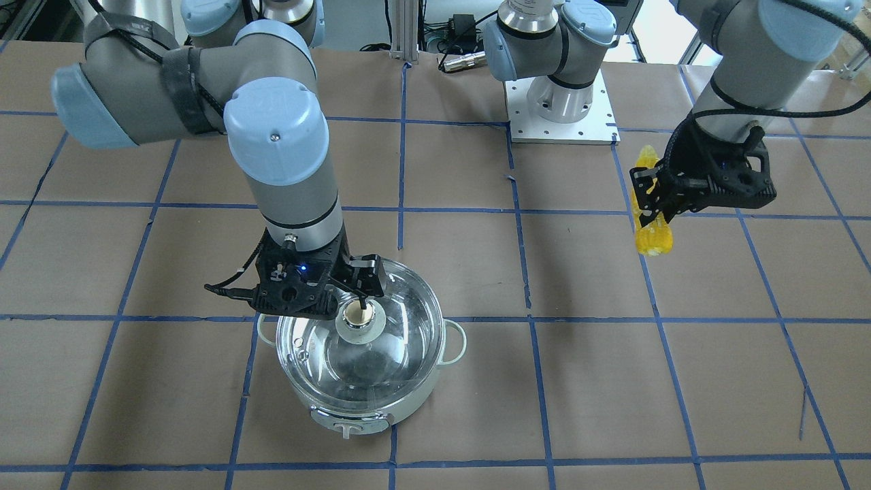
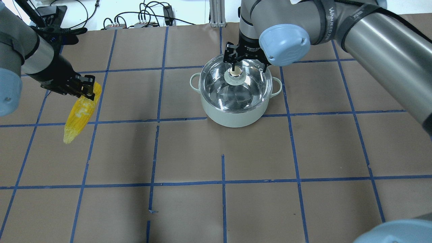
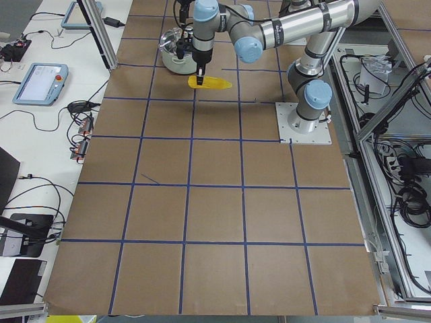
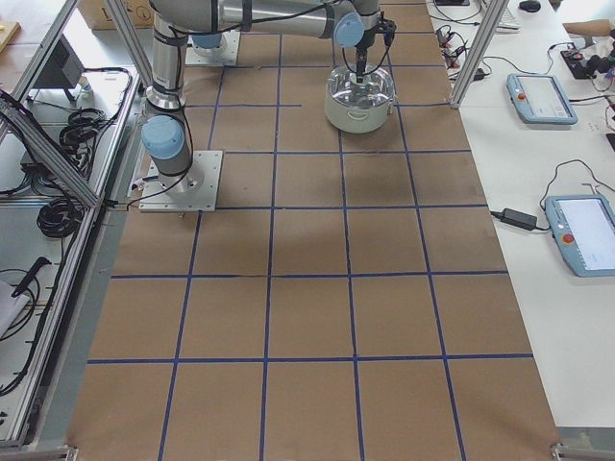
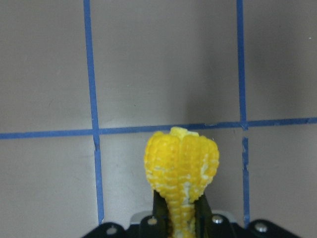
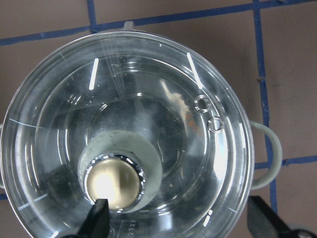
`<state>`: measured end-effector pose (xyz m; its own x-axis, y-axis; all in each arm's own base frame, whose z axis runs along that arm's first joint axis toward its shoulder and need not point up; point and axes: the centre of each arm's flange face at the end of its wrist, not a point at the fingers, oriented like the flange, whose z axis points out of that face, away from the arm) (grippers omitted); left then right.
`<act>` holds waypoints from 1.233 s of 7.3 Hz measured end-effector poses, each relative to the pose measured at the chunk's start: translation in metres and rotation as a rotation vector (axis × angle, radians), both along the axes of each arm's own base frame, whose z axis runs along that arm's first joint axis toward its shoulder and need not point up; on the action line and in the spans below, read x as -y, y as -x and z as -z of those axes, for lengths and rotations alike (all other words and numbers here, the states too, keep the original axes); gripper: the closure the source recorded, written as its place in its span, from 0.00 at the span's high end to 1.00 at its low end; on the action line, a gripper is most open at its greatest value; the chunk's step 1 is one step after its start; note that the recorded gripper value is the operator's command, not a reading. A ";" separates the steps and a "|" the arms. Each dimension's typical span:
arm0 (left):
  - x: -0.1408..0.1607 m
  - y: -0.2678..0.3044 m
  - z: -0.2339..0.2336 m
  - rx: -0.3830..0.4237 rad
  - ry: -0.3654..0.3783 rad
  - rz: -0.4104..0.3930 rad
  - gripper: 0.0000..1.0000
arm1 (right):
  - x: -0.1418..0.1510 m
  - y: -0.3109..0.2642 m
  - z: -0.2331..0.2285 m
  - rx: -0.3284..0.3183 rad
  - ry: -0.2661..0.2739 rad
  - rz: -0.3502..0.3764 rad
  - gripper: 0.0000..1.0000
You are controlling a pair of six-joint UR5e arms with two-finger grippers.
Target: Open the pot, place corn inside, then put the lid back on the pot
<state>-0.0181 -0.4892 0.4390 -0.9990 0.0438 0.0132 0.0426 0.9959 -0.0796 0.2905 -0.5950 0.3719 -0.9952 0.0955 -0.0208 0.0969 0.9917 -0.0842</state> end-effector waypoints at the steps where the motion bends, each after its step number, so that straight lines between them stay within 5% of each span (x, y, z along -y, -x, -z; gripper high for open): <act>1: -0.007 0.007 -0.021 -0.005 -0.011 0.010 0.02 | 0.000 -0.010 0.006 0.001 0.005 -0.012 0.97; 4: -0.015 0.027 -0.071 -0.016 -0.048 0.047 0.02 | 0.000 -0.018 0.014 0.000 0.002 -0.031 0.89; 8: -0.017 0.029 -0.082 -0.021 -0.072 0.051 0.03 | -0.001 -0.029 0.023 0.003 0.009 -0.047 0.79; 9: -0.017 0.029 -0.081 -0.022 -0.073 0.051 0.03 | 0.000 -0.032 0.027 0.003 0.012 -0.051 0.60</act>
<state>-0.0469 -0.4723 0.5204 -0.9949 0.0927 0.0404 0.0925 0.9957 -0.0079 0.3229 -0.5946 0.3452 -0.9987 0.0445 -0.0251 0.0467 0.9943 -0.0962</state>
